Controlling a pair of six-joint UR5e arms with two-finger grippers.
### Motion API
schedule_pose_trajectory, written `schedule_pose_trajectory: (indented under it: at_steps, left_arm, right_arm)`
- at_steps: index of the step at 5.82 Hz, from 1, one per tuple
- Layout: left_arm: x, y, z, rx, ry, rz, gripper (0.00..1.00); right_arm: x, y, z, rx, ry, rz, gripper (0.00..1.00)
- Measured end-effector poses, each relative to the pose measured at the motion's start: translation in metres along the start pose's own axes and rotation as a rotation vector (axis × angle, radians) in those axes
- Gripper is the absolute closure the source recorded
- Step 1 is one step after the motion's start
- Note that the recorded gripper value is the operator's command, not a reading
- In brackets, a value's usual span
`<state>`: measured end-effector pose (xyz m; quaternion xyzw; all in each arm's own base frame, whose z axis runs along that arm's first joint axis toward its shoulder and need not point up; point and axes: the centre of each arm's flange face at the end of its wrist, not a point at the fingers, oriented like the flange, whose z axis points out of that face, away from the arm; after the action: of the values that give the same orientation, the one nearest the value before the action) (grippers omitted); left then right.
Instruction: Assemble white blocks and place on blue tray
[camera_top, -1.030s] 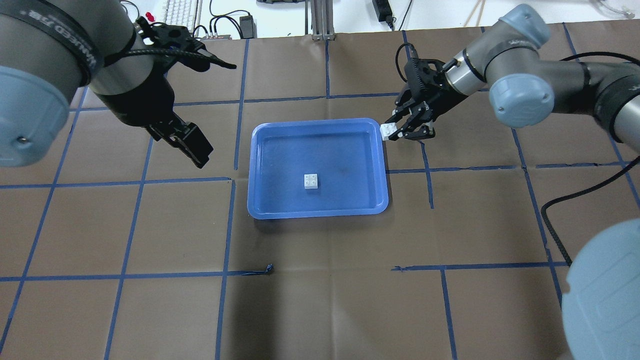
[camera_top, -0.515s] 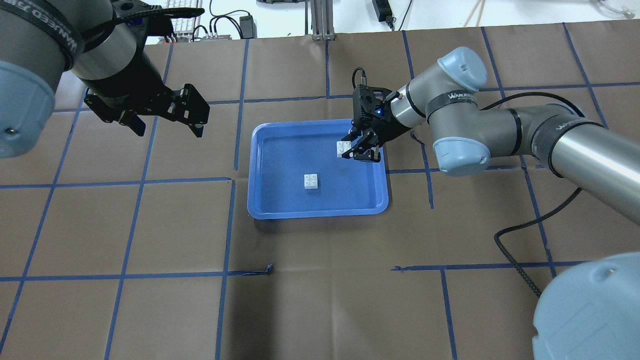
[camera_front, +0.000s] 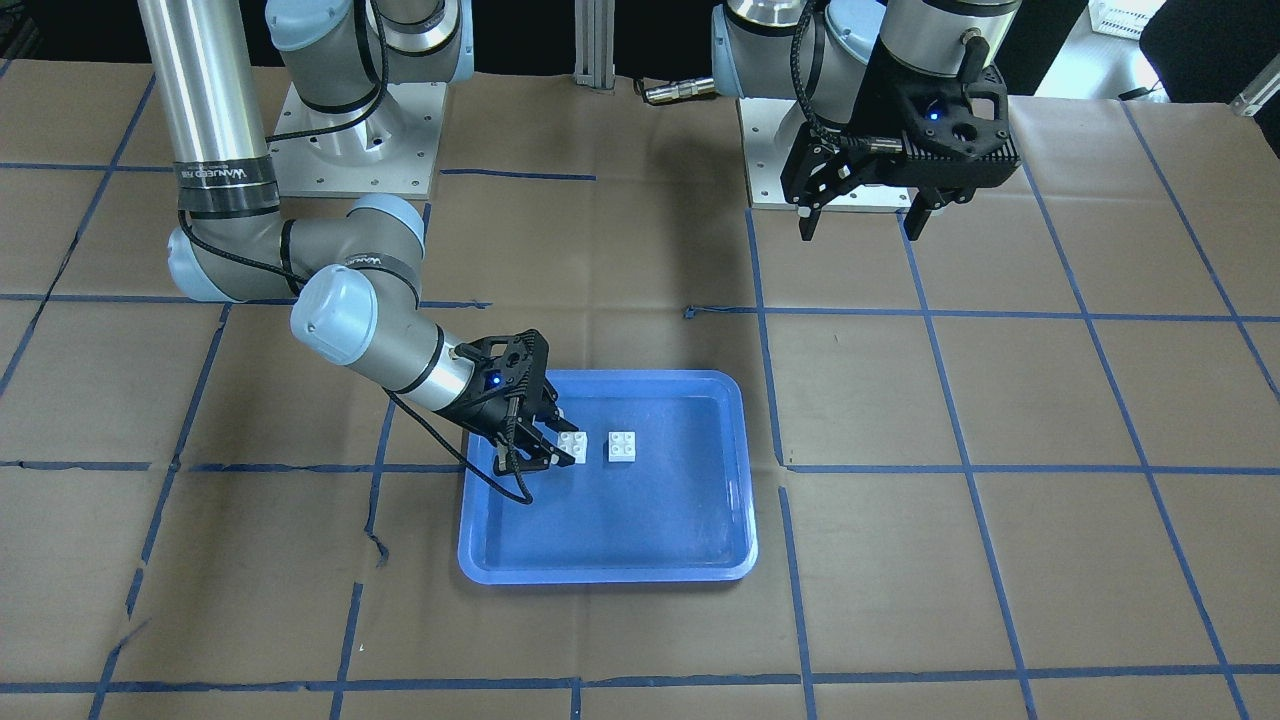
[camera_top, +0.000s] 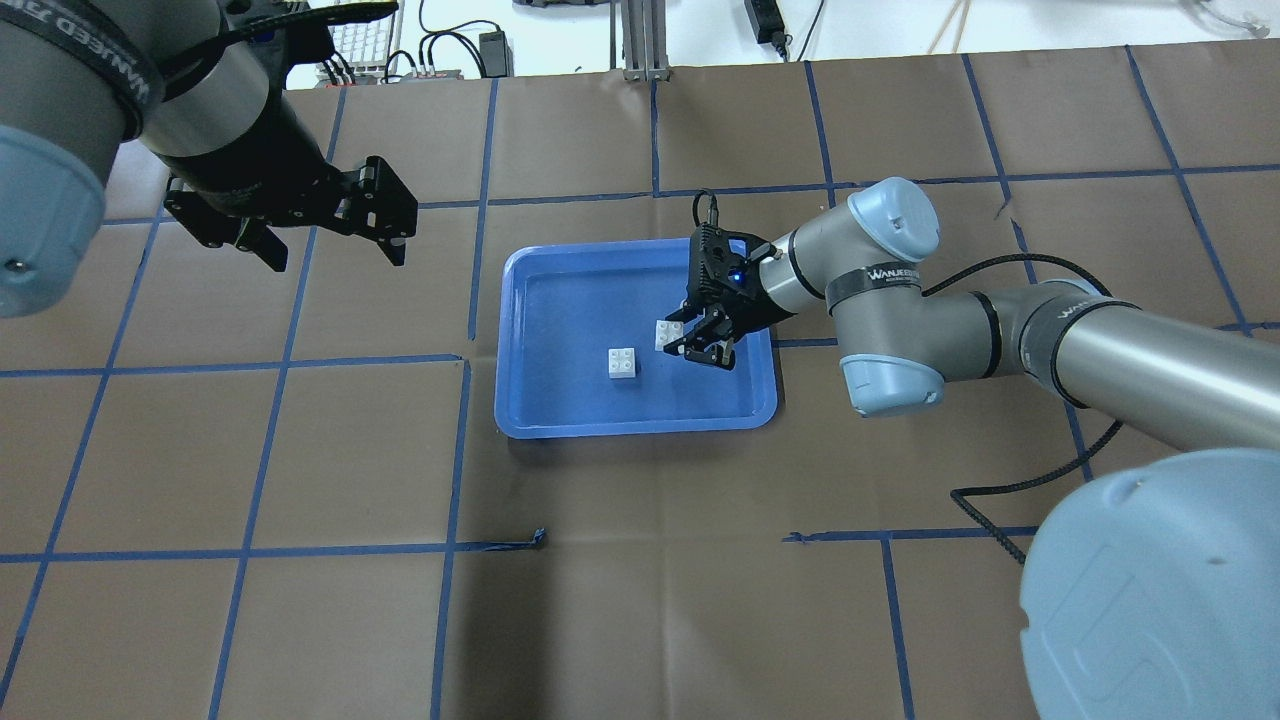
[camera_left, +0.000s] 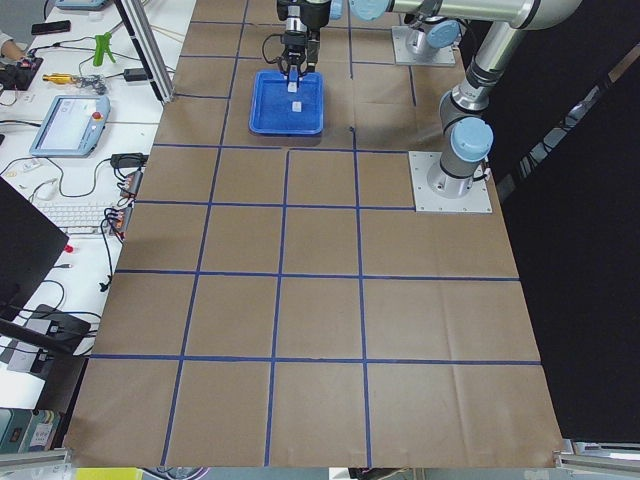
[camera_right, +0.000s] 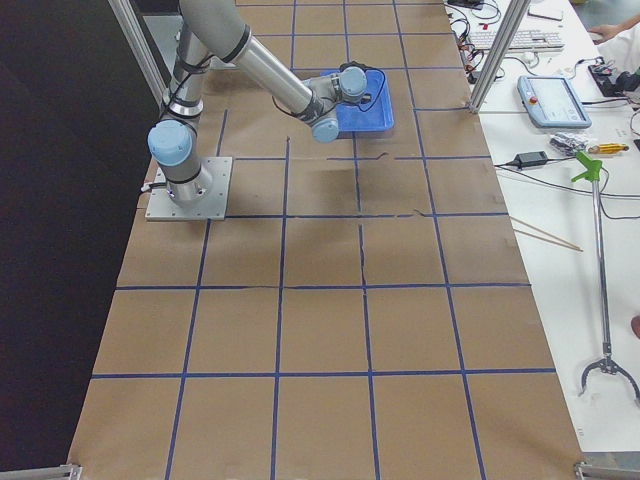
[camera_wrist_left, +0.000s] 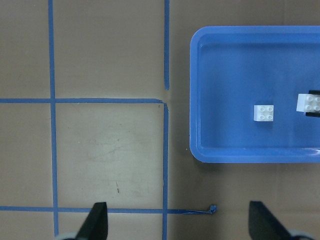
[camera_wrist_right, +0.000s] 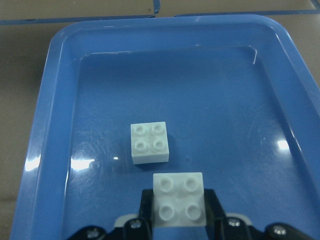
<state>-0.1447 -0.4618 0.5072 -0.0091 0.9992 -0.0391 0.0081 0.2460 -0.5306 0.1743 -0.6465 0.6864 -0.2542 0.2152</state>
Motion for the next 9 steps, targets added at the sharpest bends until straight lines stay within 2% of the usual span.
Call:
schedule_pose_trajectory:
  at_steps: [5, 9]
  left_arm:
    - [0.0, 0.001, -0.002, 0.005, 0.001, -0.001, 0.01]
    - [0.0, 0.0, -0.002, 0.005, 0.003, -0.002, 0.01]
  right_arm:
    - [-0.014, -0.001, 0.034, -0.006, -0.051, -0.001, 0.72]
    - [-0.014, 0.0, 0.037, -0.006, -0.053, 0.006, 0.72]
